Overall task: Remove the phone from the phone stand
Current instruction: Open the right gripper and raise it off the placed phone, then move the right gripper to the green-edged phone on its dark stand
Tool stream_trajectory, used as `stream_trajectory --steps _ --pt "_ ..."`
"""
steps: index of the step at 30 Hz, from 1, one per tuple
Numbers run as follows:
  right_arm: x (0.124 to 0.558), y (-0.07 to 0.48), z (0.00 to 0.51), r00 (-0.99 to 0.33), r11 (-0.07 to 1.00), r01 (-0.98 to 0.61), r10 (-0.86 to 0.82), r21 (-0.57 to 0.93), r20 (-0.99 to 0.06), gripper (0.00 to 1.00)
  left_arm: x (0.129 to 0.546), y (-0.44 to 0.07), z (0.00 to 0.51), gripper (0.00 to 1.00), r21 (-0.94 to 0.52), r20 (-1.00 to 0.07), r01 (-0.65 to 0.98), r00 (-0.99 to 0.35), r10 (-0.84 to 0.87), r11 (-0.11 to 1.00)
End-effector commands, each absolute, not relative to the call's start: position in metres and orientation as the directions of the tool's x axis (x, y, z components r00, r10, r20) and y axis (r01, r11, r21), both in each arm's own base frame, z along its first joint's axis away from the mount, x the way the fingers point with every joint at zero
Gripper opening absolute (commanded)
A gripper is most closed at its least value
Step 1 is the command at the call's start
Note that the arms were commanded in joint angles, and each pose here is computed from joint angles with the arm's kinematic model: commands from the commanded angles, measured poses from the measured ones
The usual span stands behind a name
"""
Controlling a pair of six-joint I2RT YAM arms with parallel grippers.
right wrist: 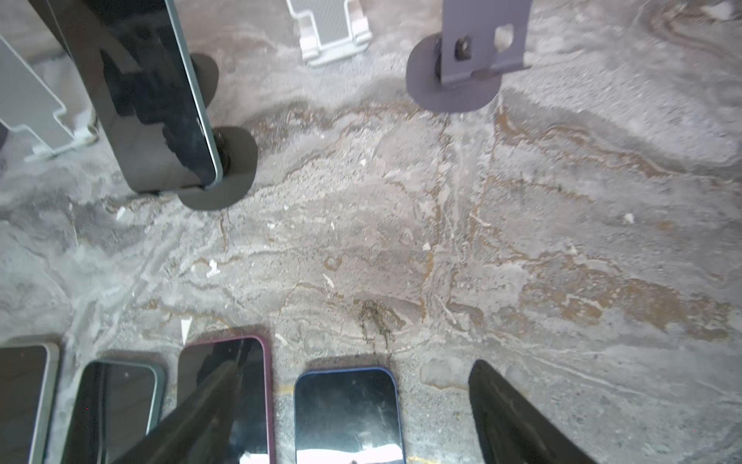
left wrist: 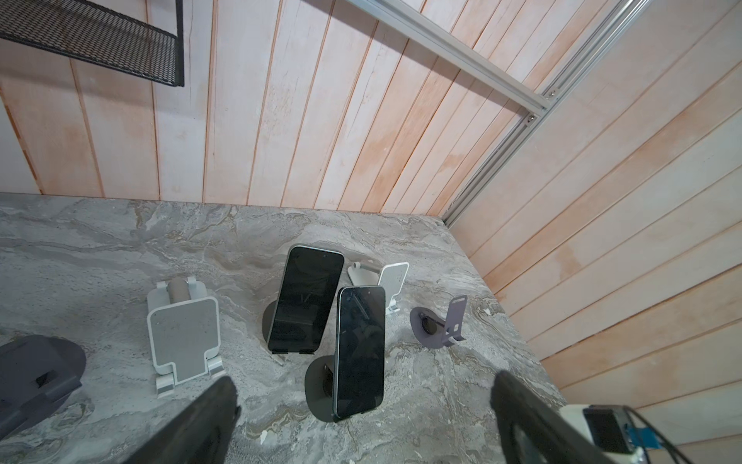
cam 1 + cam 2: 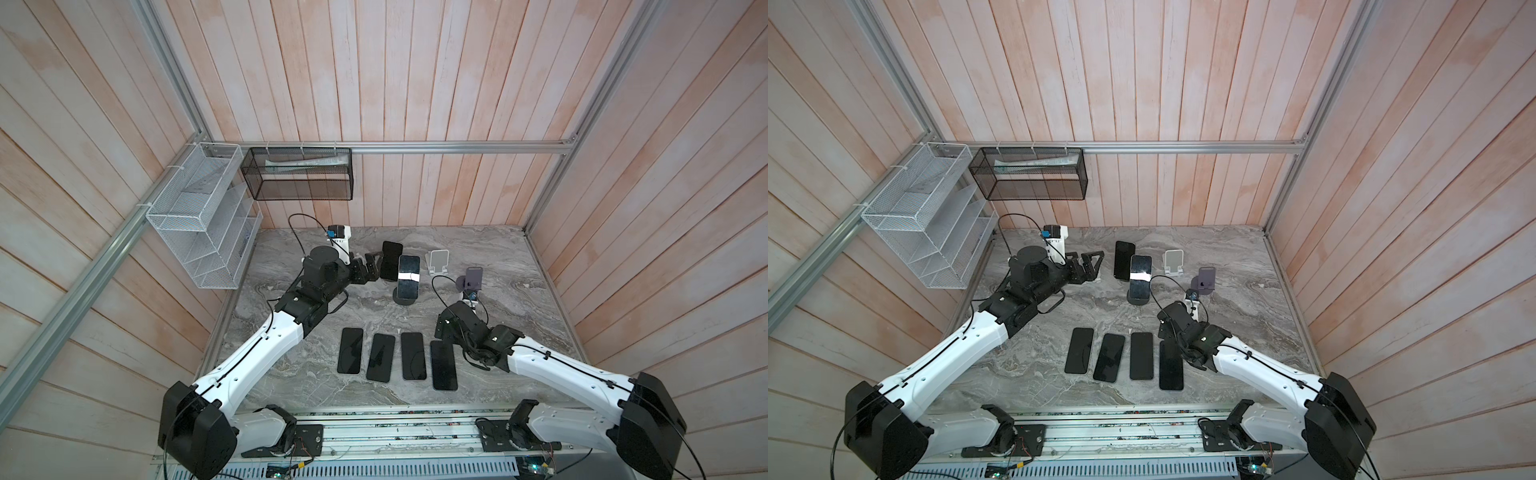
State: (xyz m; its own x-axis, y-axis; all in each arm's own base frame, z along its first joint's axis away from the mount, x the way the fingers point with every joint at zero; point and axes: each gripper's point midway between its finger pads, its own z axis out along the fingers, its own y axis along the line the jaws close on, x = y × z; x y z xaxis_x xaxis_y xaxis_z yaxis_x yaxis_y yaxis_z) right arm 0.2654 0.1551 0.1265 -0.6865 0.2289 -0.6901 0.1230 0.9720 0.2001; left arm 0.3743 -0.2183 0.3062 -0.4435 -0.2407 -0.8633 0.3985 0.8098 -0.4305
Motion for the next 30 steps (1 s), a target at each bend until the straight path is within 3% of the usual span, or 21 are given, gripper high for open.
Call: stream_trajectory --steps 1,9,17,20,22,25,30 --pt "0.275 0.146 0.151 -0.569 0.943 0.179 0.331 0.279 -0.753 0.9 0.378 -0.226 0.308 1.0 -0.496 -0.829 0.425 -0.49 -0.268 0.758" --pt "0.281 0.138 0.183 -0.464 0.915 0.201 0.403 0.349 -0.789 0.88 0.386 -0.224 0.3 1.0 -0.556 -0.787 0.416 -0.541 -0.295 0.72" --pt "0.285 0.185 0.185 -0.519 0.874 0.011 0.42 0.486 -0.744 0.78 0.394 -0.216 0.291 1.0 -0.587 -0.76 0.38 -0.563 -0.325 0.715" --pt "0.288 0.201 0.189 -0.537 0.86 -0.04 0.411 0.509 -0.737 0.67 0.398 -0.209 0.287 1.0 -0.587 -0.756 0.358 -0.562 -0.335 0.726" --pt "0.292 0.212 0.191 -0.55 0.856 -0.078 0.39 0.51 -0.739 0.44 0.401 -0.205 0.284 1.0 -0.596 -0.746 0.34 -0.568 -0.346 0.727" --pt "0.301 0.228 0.191 -0.588 0.843 -0.129 0.358 0.521 -0.725 0.21 0.404 -0.201 0.282 1.0 -0.609 -0.734 0.325 -0.576 -0.359 0.723" --pt "0.32 0.249 0.173 -0.697 0.821 -0.191 0.273 0.539 -0.663 0.1 0.408 -0.195 0.28 1.0 -0.626 -0.719 0.309 -0.584 -0.377 0.715"
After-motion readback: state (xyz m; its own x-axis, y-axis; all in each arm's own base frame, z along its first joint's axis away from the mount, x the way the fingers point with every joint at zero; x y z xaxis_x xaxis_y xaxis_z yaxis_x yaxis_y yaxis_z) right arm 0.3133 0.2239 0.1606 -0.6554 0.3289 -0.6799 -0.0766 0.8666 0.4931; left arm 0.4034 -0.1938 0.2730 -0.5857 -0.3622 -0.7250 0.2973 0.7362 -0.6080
